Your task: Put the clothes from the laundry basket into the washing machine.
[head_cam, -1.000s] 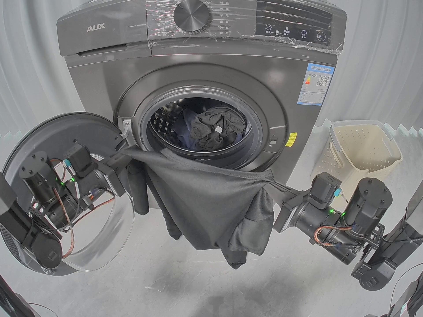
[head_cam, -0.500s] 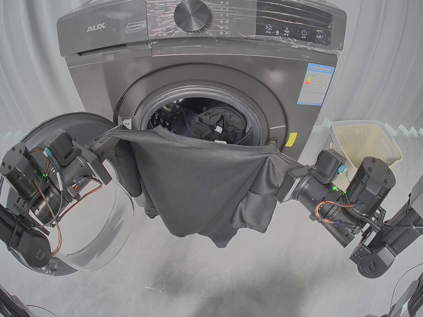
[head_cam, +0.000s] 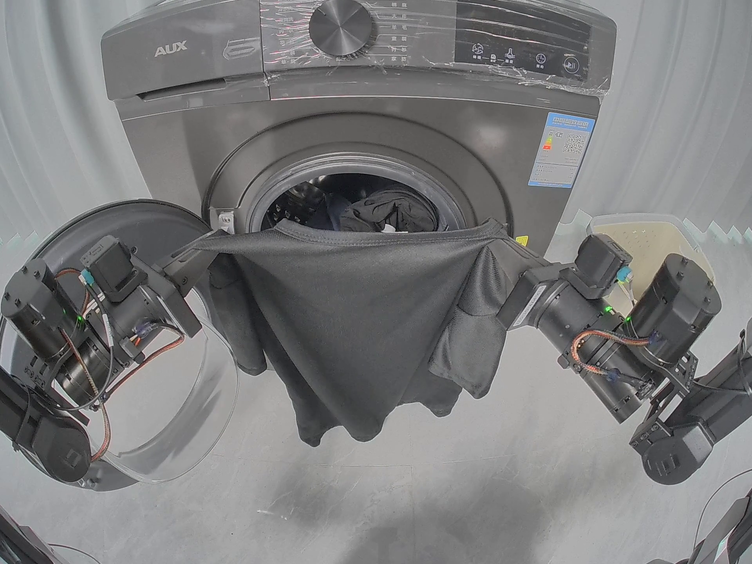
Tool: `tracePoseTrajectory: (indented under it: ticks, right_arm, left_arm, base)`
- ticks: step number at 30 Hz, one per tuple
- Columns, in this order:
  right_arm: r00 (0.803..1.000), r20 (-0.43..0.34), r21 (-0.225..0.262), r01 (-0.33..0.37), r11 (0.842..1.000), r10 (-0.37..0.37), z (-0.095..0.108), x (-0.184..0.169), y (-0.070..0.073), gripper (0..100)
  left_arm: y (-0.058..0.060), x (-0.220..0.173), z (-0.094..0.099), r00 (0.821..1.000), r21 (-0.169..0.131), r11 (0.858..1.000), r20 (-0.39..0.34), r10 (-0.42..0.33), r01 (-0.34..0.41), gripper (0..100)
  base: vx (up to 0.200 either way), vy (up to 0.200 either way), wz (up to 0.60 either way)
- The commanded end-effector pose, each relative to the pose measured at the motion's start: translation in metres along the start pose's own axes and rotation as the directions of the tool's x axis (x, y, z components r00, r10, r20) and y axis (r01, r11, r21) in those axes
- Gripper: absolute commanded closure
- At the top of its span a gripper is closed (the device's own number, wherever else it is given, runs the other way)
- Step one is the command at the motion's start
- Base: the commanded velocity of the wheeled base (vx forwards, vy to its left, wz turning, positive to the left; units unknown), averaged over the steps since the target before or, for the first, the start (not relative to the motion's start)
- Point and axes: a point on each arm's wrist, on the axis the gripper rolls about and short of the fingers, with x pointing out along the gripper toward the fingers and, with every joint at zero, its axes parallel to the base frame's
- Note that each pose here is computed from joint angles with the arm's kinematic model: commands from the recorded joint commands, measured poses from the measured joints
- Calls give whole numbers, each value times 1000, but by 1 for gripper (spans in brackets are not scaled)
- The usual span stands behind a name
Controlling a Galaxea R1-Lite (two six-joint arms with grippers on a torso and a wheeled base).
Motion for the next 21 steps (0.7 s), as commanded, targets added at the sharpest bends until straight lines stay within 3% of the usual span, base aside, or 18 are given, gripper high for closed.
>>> tracePoseTrajectory:
  ticks: [1,18,21]
  right_arm:
    - [1000,18,1,21,1000,-21,4,1,-1,100]
    - [999,25,1,25,1000,-25,5,2,-2,100]
    - [1000,9,1,16,1000,-16,2,1,1,100]
  left_arm:
    - [-3,0,0,1000,-8,1000,1,-10,10,100]
    - [-5,2,-3,1000,-16,1000,-7,-20,20,100]
    - [-12,7,-4,999,-30,998,-5,-51,51,100]
  base:
    - [0,0,0]
    - [0,0,0]
    - [0,0,0]
